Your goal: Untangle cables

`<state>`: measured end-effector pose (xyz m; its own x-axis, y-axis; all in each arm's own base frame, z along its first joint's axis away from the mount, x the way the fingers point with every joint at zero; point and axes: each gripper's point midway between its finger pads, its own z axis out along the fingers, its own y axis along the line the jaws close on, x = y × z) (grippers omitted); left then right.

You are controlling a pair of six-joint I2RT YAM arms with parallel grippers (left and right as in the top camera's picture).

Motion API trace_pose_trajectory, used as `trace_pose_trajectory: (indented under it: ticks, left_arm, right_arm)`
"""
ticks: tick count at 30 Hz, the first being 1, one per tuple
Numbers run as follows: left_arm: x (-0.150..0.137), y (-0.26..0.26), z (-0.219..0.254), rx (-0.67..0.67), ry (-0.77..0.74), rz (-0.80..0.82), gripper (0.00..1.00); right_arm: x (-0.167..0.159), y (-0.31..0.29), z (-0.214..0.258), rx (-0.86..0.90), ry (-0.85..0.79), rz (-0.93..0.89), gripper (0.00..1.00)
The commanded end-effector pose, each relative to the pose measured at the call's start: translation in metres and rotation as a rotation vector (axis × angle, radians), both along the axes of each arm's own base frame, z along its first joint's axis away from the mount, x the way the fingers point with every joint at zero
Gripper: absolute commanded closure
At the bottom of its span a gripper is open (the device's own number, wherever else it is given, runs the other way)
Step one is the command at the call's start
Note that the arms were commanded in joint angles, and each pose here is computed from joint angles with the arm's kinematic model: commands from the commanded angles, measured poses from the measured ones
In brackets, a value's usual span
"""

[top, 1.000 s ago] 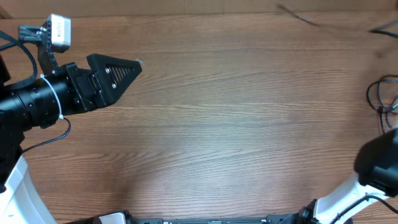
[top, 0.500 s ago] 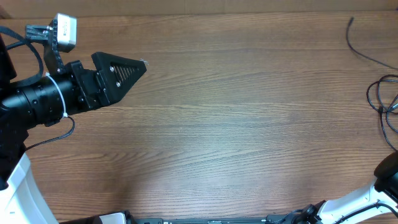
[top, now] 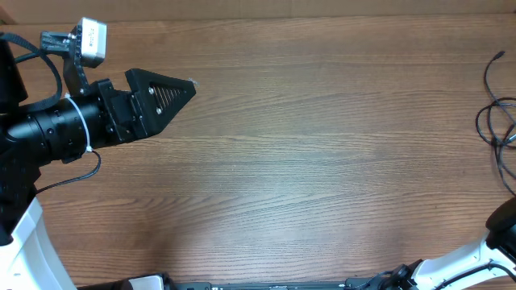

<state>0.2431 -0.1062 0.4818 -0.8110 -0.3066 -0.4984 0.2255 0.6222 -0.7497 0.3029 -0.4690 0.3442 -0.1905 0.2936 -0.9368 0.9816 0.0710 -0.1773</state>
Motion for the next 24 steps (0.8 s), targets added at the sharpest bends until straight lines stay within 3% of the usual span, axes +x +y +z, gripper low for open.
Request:
trace_pose_trajectory:
  ticks: [1, 6, 10, 13, 18, 24]
  left_arm:
    - [-0.001, -0.004, -0.001, -0.004, 0.010, -0.013, 0.02]
    - [-0.001, -0.005, -0.001, -0.001, 0.006, -0.018, 0.00]
    - [0.004, -0.004, 0.004, 0.020, -0.055, -0.029, 0.00]
    - [0.014, 0.004, 0.005, 0.080, -0.109, 0.003, 0.00]
    - [0.039, 0.052, -0.010, 0.263, -0.102, 0.239, 0.00]
    - [0.034, 0.086, -0.020, 0.361, -0.068, 0.358, 0.01]
  right_arm:
    - [0.024, 0.031, 0.035, -0.050, -0.050, 0.072, 0.00]
    - [0.101, 0.103, 0.043, -0.011, -0.061, 0.380, 0.00]
    - [0.165, 0.199, 0.061, 0.005, -0.123, 0.682, 0.00]
    - [0.194, 0.276, 0.077, 0.007, -0.158, 0.871, 0.00]
    - [0.201, 0.404, 0.107, 0.003, -0.200, 1.119, 0.00]
    - [0.158, 0.529, 0.103, 0.107, -0.122, 1.372, 0.00]
